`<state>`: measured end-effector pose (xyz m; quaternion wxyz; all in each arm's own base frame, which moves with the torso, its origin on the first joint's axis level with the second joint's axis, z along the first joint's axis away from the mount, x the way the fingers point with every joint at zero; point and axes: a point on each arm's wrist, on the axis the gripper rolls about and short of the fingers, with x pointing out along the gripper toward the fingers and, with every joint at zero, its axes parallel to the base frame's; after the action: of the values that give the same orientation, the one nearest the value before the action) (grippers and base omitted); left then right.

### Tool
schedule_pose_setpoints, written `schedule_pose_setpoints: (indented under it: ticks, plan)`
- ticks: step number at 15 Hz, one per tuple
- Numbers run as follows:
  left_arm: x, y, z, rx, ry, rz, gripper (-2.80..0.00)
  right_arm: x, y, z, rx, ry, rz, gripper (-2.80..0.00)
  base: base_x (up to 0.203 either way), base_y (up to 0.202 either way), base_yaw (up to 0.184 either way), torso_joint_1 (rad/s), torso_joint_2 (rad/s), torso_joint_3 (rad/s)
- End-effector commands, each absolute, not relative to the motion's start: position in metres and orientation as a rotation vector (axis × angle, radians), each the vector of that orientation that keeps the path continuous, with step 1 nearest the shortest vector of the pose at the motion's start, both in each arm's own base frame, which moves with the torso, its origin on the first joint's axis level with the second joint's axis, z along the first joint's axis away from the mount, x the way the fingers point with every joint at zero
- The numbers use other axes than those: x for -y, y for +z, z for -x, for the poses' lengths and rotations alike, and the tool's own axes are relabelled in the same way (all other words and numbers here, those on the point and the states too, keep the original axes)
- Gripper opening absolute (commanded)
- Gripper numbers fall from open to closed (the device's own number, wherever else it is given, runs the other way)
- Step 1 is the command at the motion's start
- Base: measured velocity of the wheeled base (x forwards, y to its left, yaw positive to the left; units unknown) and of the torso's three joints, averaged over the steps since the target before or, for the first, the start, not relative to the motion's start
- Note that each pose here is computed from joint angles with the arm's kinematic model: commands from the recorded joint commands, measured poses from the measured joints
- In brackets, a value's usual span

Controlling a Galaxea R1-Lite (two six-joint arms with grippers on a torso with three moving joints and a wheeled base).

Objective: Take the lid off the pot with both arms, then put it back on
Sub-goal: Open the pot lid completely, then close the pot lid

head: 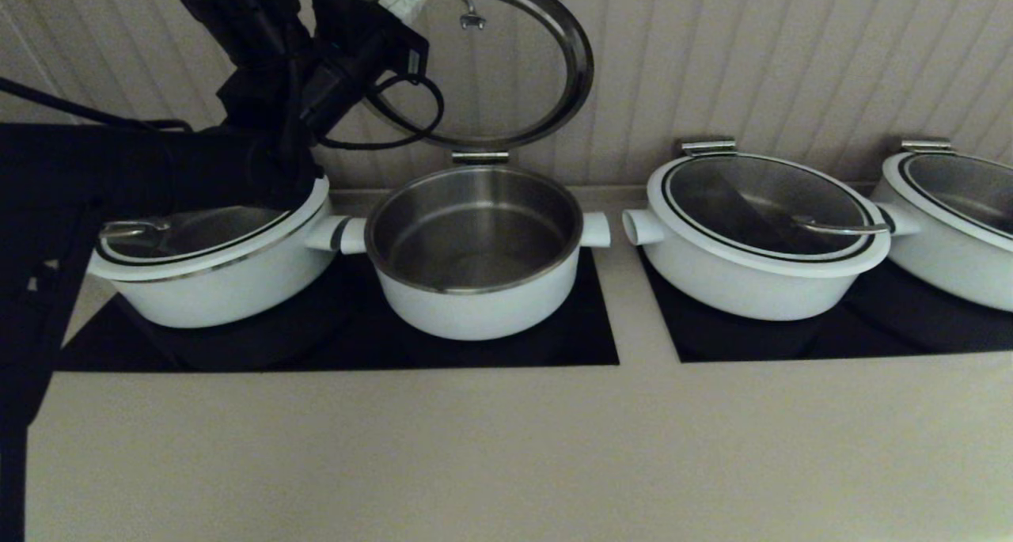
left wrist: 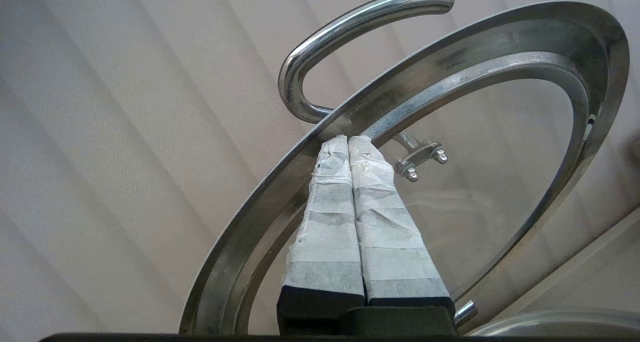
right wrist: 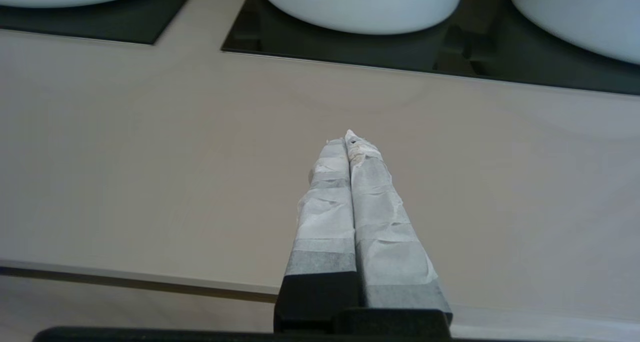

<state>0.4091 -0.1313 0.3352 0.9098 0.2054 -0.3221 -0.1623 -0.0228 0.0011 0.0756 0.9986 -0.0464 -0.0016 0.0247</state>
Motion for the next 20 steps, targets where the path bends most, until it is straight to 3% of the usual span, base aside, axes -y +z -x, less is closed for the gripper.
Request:
schedule_pose_setpoints:
  ticks: [1,14,20]
  plan:
    - [0.132,0.333,-0.410,0.655,-0.338,-0.427,-2.80,-0.001,0.076,0.023,0.002,0.051,0.094,-2.80,0.000,0.000,0.000,0.000,0.00,0.000]
    - [0.123,0.302,-0.382,0.473,-0.391,-0.446,-2.80,-0.001,0.076,0.023,0.002,0.051,0.094,-2.80,0.000,0.000,0.000,0.000,0.00,0.000]
    - [0.110,0.312,-0.361,0.408,-0.392,-0.451,-2.80,-0.001,0.076,0.023,0.002,0.051,0.094,-2.80,0.000,0.000,0.000,0.000,0.00,0.000]
